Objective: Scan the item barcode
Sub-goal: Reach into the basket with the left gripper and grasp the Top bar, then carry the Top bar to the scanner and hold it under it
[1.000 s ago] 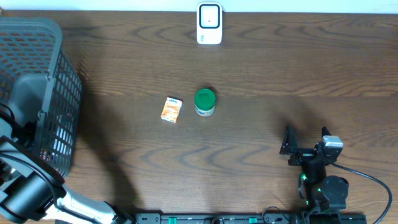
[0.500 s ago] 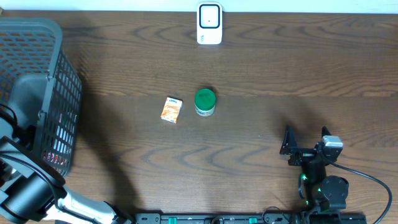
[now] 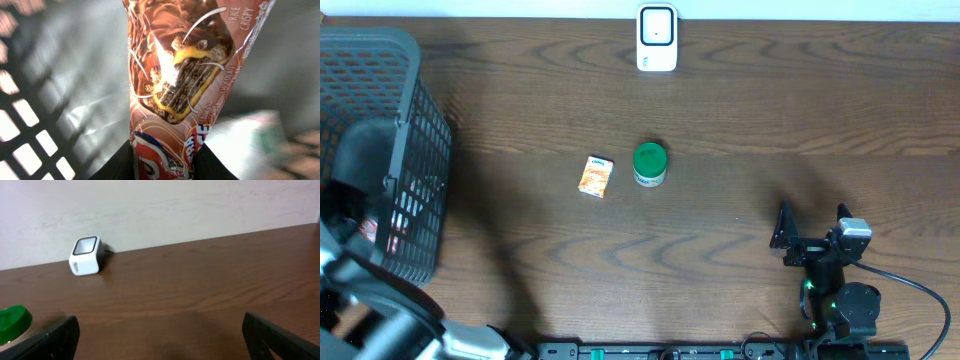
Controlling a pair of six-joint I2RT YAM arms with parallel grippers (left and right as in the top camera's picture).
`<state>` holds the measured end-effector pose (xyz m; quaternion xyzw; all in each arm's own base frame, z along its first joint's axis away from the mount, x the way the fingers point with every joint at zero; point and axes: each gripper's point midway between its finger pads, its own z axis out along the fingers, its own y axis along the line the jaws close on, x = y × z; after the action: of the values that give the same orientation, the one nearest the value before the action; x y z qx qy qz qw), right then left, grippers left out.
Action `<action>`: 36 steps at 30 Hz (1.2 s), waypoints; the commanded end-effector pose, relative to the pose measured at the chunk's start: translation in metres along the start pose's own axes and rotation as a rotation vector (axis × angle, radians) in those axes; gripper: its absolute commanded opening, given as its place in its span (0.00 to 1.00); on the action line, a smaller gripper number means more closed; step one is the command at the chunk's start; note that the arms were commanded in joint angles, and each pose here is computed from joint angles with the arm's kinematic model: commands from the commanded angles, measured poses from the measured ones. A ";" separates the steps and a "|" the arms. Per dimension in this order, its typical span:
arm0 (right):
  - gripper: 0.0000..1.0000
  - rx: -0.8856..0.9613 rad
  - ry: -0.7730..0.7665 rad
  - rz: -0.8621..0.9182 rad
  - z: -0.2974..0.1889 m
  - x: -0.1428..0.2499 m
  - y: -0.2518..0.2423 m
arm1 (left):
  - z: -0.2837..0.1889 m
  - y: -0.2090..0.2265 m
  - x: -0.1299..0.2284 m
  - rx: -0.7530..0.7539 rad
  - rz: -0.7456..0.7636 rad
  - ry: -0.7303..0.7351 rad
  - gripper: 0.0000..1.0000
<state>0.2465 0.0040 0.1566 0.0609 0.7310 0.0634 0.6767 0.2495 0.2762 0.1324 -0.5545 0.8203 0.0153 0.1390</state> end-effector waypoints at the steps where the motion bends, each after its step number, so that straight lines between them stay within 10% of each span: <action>1: 0.99 -0.007 0.001 -0.008 0.000 0.001 0.002 | -0.058 -0.029 -0.015 0.169 -0.025 -0.128 0.26; 14: 0.99 -0.007 0.001 -0.008 0.000 0.001 0.002 | -0.210 -0.063 -0.001 0.495 0.062 -0.481 0.27; 24: 0.99 -0.007 0.001 -0.008 0.000 0.001 0.002 | -0.279 -0.143 0.096 1.076 0.248 -0.163 0.28; 36: 0.99 -0.007 0.001 -0.008 0.000 0.001 0.002 | -0.268 -0.200 0.243 1.036 0.677 0.125 0.31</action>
<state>0.2465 0.0040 0.1566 0.0609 0.7310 0.0634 0.6767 0.2932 -0.0464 0.3616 -0.1614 0.8392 -0.3966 0.3352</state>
